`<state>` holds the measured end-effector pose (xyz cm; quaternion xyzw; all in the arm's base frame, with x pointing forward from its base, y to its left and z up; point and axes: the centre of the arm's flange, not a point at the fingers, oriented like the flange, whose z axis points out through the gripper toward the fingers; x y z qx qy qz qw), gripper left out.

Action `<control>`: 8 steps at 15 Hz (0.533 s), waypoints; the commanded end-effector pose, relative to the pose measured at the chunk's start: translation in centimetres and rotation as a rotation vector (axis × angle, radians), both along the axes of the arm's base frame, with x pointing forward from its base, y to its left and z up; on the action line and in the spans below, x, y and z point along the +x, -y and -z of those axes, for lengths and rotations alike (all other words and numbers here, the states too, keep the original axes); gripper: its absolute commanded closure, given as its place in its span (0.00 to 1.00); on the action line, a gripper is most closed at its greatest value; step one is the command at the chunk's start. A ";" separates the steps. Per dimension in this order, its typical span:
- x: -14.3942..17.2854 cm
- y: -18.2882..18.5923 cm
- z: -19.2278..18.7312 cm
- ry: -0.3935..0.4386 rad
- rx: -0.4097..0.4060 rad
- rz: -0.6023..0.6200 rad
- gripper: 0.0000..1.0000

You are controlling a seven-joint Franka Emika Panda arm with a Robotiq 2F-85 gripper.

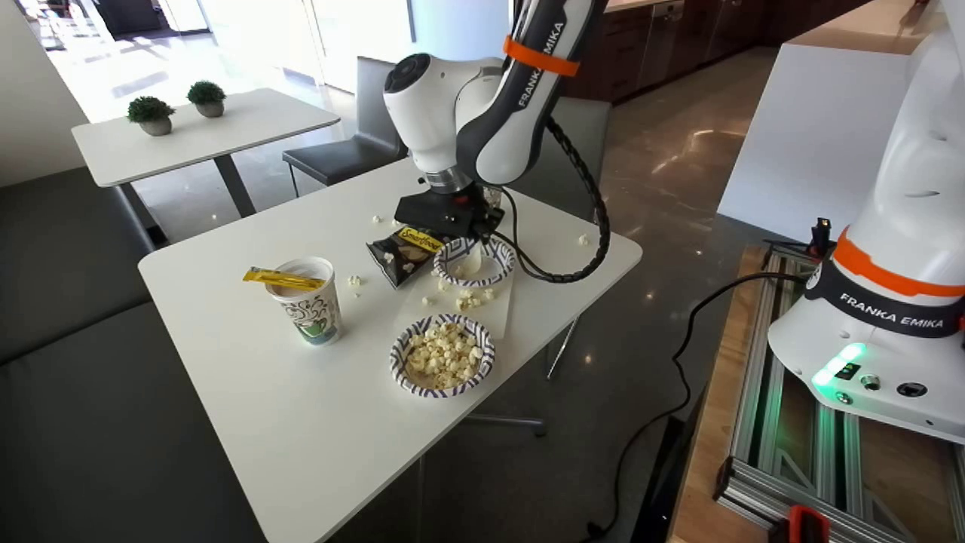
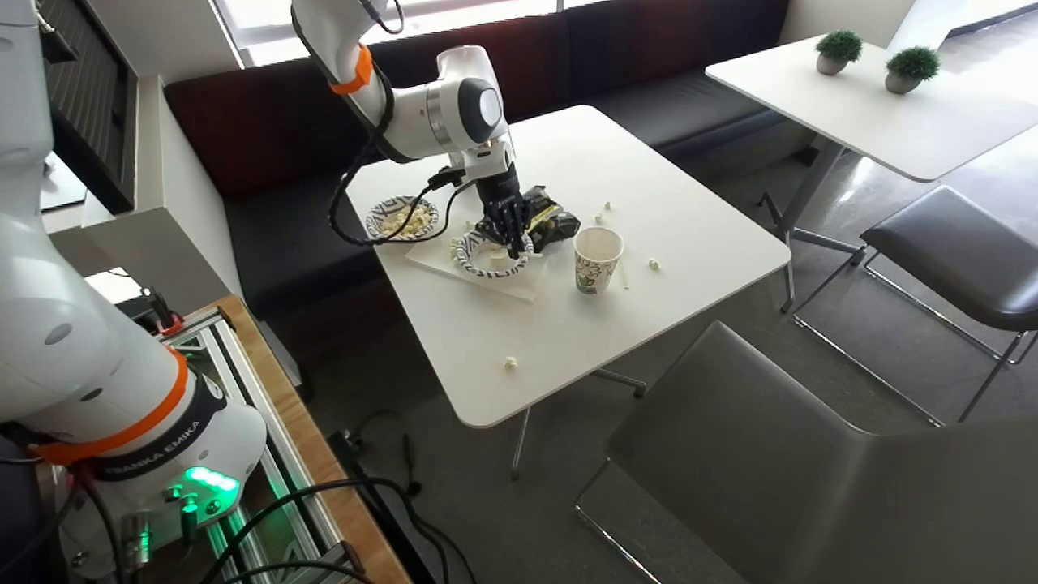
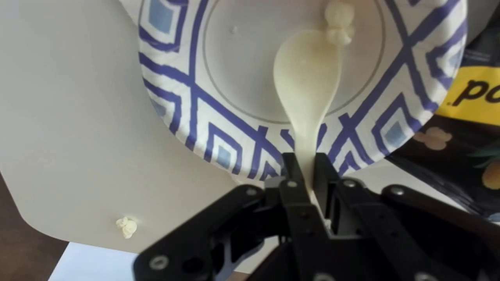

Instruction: Use the spoon on the table to move the content of the plate on the right into the plate on the left

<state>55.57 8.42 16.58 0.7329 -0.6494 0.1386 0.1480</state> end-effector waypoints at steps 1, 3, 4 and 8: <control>-0.1 -0.2 0.8 0.031 -0.013 -0.003 0.97; -0.1 -0.3 0.8 0.040 -0.018 -0.007 0.97; 0.0 -0.4 0.9 0.046 -0.020 -0.010 0.97; -0.1 -1.0 1.2 0.048 -0.014 -0.025 0.97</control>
